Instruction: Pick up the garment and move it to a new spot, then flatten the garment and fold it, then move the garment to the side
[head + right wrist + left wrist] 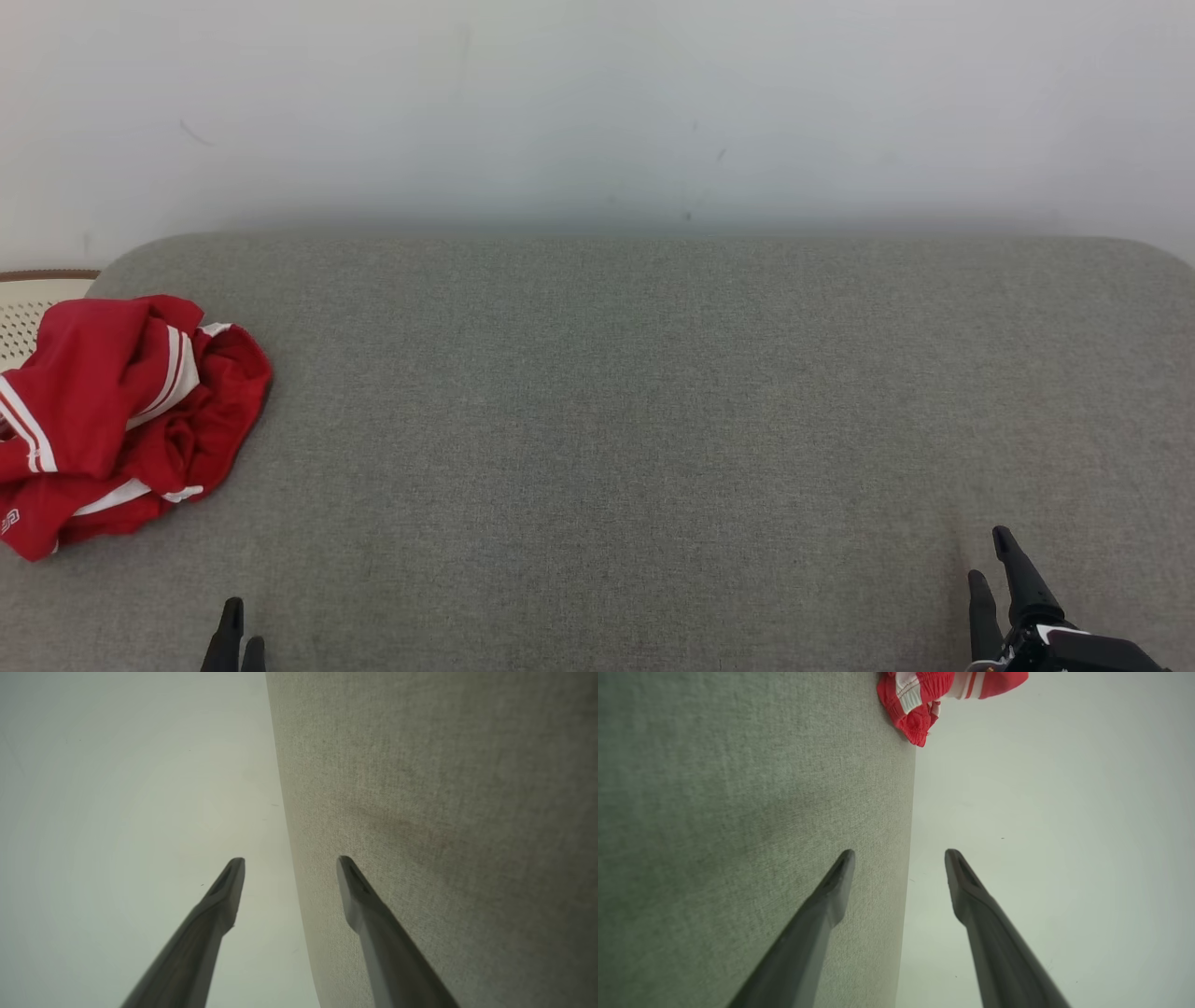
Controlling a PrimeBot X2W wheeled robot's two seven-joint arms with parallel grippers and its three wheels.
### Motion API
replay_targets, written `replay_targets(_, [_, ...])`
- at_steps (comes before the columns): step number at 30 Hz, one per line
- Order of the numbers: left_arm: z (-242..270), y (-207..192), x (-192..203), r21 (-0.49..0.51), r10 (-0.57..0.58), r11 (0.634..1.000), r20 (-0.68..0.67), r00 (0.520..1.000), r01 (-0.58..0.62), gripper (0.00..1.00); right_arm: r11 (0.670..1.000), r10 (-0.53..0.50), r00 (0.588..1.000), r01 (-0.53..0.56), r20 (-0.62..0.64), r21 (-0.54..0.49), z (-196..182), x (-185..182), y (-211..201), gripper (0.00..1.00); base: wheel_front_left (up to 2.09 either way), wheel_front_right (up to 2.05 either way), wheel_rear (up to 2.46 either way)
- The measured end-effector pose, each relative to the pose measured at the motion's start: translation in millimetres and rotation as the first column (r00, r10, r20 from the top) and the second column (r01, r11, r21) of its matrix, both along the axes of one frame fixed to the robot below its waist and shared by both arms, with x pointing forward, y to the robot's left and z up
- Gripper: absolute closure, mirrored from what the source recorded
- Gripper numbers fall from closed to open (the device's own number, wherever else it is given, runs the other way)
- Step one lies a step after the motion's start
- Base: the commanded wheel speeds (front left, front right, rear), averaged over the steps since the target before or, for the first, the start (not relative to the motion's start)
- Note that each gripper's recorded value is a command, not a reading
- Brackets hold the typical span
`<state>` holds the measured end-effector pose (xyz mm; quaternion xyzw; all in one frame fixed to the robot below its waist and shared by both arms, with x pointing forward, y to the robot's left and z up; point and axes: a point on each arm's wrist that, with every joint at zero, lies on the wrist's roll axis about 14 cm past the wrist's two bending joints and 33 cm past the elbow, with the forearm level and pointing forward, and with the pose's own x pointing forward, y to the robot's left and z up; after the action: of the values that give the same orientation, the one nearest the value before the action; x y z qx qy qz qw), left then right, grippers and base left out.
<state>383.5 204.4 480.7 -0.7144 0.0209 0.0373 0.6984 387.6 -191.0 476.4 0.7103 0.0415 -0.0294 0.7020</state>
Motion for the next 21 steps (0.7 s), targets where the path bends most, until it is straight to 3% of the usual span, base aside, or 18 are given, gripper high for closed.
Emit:
replay_targets(9, [-0.1,5.0,-0.1,0.058,0.038,0.998,-0.004,0.999,-0.037,0.0,0.998,0.001,1.0,0.001,0.022,-0.061,7.5,3.0,2.4,0.0,0.0,0.0,0.0])
replay_targets(21, [3.7,11.1,1.3,0.239,0.058,0.969,0.0,0.998,-0.056,0.0,0.97,0.018,0.999,-0.009,0.034,-0.245,12.0,5.6,1.6,0.0,0.0,0.0,0.0])
